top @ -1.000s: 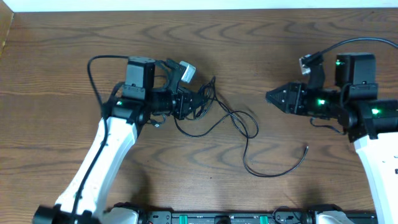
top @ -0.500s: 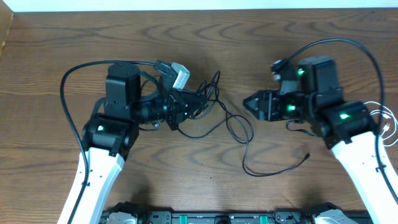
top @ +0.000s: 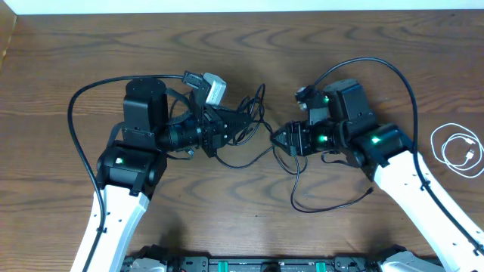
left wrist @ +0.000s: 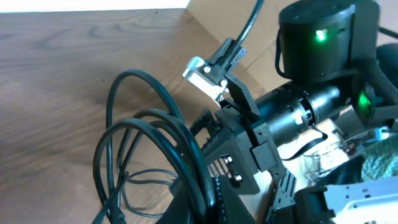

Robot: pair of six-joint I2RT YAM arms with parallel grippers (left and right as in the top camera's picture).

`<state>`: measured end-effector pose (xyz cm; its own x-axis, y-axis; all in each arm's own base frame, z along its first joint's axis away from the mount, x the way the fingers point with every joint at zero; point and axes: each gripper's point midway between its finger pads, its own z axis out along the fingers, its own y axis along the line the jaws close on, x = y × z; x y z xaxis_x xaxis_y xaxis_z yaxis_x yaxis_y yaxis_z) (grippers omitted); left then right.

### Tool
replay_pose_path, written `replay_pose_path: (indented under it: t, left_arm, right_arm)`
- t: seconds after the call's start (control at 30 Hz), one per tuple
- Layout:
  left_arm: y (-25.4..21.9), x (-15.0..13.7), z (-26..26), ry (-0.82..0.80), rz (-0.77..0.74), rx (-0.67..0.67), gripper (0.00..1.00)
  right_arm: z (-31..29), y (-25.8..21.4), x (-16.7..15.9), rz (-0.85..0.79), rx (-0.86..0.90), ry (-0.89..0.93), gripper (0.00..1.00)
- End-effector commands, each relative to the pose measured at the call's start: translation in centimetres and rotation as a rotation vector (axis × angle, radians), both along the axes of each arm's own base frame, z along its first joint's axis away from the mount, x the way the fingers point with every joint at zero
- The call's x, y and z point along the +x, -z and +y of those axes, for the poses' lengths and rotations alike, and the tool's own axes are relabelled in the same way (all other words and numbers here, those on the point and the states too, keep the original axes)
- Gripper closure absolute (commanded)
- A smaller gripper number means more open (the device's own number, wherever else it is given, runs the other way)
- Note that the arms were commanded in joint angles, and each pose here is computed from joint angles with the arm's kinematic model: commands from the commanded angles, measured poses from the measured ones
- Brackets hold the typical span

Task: Untangle cables
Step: 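Move the right gripper back to the black cables held by the left gripper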

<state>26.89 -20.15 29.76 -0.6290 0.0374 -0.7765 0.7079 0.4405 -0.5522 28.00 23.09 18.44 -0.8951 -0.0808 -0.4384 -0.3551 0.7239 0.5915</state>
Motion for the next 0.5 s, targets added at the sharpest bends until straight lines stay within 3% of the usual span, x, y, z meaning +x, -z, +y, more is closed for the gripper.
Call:
replay_pose_path:
  t: [0.0,0.2,0.23,0.27,0.3,0.37,0.43,0.47]
  left_arm:
    - [-0.9,-0.1,0.0,-0.032,0.071,-0.044,0.92]
    - [0.4,2.7,1.8,-0.302,0.264,-0.059,0.92]
    - [0.5,3.0,2.1,-0.332,0.280,-0.062,0.88]
    - [0.6,3.2,2.3,-0.352,0.286,-0.060,0.83]
    - [0.7,3.3,2.4,-0.362,0.284,-0.056,0.68]
    - [1.0,3.5,2.5,-0.376,0.293,-0.046,0.52]
    - [1.8,3.5,2.7,-0.388,0.312,-0.027,0.26]
    - [2.2,3.5,2.9,-0.394,0.319,-0.011,0.22]
  right_arm:
    - [1.6,-0.9,-1.3,0.018,0.072,-0.074,0.46]
    - [1.7,-0.5,-1.8,-0.065,0.019,-0.173,0.35]
    - [1.6,-0.4,-1.8,-0.064,0.013,-0.170,0.34]
    - [1.5,-0.3,-1.8,-0.063,0.007,-0.166,0.33]
    - [1.3,-0.2,-1.7,-0.063,-0.005,-0.158,0.32]
    - [1.1,0.1,-1.6,-0.062,-0.020,-0.148,0.31]
    - [1.0,0.2,-1.7,-0.057,-0.025,-0.146,0.31]
    - [1.0,0.2,-1.7,-0.055,-0.026,-0.147,0.31]
